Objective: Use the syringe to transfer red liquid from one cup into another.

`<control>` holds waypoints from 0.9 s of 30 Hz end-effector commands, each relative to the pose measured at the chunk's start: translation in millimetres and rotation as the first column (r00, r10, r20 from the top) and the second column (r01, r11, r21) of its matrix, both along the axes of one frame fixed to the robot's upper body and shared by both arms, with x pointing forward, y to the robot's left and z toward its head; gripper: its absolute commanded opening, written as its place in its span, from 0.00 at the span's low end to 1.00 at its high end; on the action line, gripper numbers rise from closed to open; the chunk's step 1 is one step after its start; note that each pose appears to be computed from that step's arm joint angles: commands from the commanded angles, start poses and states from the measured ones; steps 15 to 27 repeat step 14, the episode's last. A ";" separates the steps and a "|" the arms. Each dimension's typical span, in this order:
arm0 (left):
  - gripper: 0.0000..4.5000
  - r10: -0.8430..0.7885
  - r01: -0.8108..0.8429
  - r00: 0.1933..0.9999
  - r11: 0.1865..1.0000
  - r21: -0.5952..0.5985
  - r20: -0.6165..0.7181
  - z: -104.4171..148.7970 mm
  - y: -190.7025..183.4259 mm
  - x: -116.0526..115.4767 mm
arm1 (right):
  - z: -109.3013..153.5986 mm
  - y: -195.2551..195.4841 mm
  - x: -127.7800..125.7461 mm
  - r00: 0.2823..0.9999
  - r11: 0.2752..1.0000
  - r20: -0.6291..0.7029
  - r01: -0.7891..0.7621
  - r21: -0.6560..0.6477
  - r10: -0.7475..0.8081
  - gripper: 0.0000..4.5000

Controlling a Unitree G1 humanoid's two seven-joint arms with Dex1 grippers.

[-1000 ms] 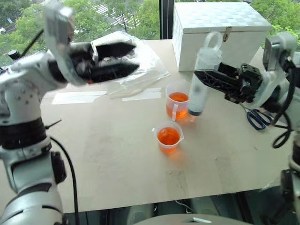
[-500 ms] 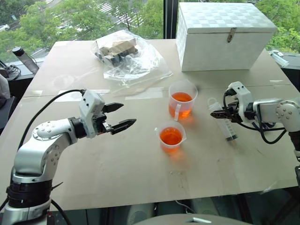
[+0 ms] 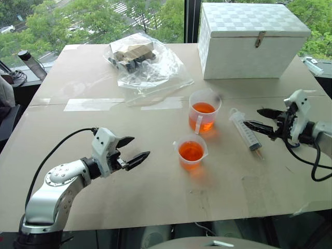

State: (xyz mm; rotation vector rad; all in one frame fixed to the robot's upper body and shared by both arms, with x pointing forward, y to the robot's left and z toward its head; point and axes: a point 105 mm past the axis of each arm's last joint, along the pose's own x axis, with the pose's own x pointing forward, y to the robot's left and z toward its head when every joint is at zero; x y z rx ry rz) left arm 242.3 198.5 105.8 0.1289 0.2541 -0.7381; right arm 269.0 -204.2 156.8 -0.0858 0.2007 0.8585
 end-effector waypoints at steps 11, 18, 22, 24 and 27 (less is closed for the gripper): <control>1.00 -0.070 0.071 0.997 0.995 0.073 -0.016 -35.5 -5.8 -51.3 | -87.6 -4.8 -93.1 0.999 0.999 0.050 -0.019 -0.042 0.021 0.99; 1.00 -0.091 0.092 0.996 0.994 0.066 -0.005 -33.5 -7.5 -51.9 | -90.5 -5.9 -89.2 0.998 1.000 0.061 0.008 -0.023 -0.007 0.99; 1.00 -0.091 0.092 0.996 0.994 0.066 -0.005 -33.5 -7.5 -51.9 | -90.5 -5.9 -89.2 0.998 1.000 0.061 0.008 -0.023 -0.007 0.99; 1.00 -0.091 0.092 0.996 0.994 0.066 -0.005 -33.5 -7.5 -51.9 | -90.5 -5.9 -89.2 0.998 1.000 0.061 0.008 -0.023 -0.007 0.99; 1.00 -0.091 0.092 0.996 0.994 0.066 -0.005 -33.5 -7.5 -51.9 | -90.5 -5.9 -89.2 0.998 1.000 0.061 0.008 -0.023 -0.007 0.99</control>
